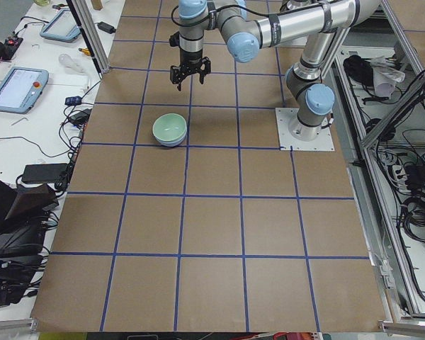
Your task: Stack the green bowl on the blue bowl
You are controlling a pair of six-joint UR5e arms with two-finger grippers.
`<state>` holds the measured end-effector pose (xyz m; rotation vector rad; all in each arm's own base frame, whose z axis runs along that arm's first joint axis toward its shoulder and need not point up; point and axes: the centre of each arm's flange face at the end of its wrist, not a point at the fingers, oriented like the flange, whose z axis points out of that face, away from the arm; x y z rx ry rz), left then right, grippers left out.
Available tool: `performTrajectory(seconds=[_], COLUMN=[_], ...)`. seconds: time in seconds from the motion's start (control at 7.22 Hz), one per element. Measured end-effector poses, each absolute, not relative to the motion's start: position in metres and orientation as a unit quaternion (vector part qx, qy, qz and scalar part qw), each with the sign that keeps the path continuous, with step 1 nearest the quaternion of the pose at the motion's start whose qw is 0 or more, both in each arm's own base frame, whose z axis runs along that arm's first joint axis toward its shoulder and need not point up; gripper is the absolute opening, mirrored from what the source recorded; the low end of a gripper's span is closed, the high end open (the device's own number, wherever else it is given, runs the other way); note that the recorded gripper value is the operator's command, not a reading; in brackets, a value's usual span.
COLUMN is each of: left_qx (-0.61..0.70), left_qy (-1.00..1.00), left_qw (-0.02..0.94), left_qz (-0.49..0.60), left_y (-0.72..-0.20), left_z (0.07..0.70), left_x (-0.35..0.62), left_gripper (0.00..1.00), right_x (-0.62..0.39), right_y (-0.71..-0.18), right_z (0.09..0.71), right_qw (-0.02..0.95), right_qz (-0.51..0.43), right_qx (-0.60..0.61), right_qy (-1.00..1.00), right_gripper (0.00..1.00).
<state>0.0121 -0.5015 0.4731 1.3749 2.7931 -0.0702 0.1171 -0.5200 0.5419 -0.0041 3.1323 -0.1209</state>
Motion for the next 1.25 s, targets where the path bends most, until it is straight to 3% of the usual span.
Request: performTrajectory(seconds=[0.69,1.25], left_qx=[0.096,-0.007], left_qy=[0.995,0.999], left_qw=[-0.008,-0.031], left_qz=[-0.013,-0.011], left_y=[-0.483,-0.474], left_z=[0.488,0.491], left_x=[-0.109,-0.137], left_gripper=[1.0,1.0], right_x=[0.117,0.117], right_y=[-0.52,-0.52], right_z=[0.542,0.542], right_qw=[0.004,0.004], right_qz=[-0.039,-0.039], right_qx=[-0.001,-0.001], right_qy=[0.999,0.999], right_gripper=[1.0,1.0])
